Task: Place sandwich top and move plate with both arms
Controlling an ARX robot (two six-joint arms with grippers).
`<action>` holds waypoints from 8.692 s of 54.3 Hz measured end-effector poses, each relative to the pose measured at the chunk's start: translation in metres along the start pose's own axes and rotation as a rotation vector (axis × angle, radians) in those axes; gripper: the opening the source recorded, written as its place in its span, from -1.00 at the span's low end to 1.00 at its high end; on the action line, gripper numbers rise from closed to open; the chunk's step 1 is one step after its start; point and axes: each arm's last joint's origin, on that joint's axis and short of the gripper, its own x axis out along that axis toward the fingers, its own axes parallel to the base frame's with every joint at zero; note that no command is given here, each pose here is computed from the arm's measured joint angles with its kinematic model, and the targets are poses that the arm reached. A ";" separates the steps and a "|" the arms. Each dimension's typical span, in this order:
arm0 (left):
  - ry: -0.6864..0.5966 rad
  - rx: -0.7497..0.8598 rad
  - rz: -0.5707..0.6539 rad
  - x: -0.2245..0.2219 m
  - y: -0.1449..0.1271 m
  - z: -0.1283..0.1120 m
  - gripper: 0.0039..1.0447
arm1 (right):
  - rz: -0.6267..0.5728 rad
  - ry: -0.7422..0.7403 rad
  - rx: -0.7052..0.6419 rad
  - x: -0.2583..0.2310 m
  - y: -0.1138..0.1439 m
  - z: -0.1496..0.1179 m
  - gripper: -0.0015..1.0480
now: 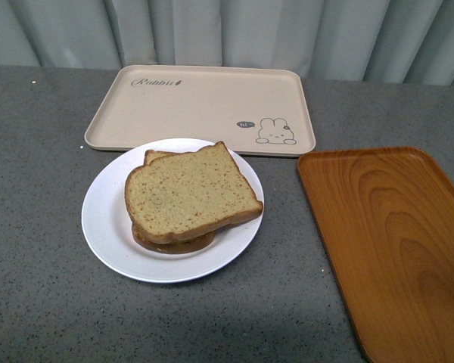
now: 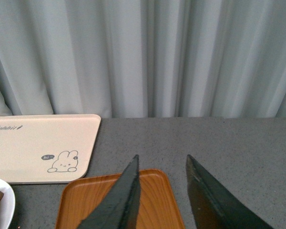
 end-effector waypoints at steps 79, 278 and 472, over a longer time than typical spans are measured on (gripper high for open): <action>0.000 0.000 0.000 0.000 0.000 0.000 0.88 | 0.002 -0.023 -0.003 -0.055 0.000 0.005 -0.98; 0.800 -1.117 0.101 0.159 0.001 -0.111 -0.93 | 0.003 -0.017 -0.003 -0.066 0.000 0.002 0.83; 0.042 -0.011 0.005 0.080 0.001 -0.018 -0.93 | 0.003 -0.017 -0.004 -0.066 0.000 0.002 0.83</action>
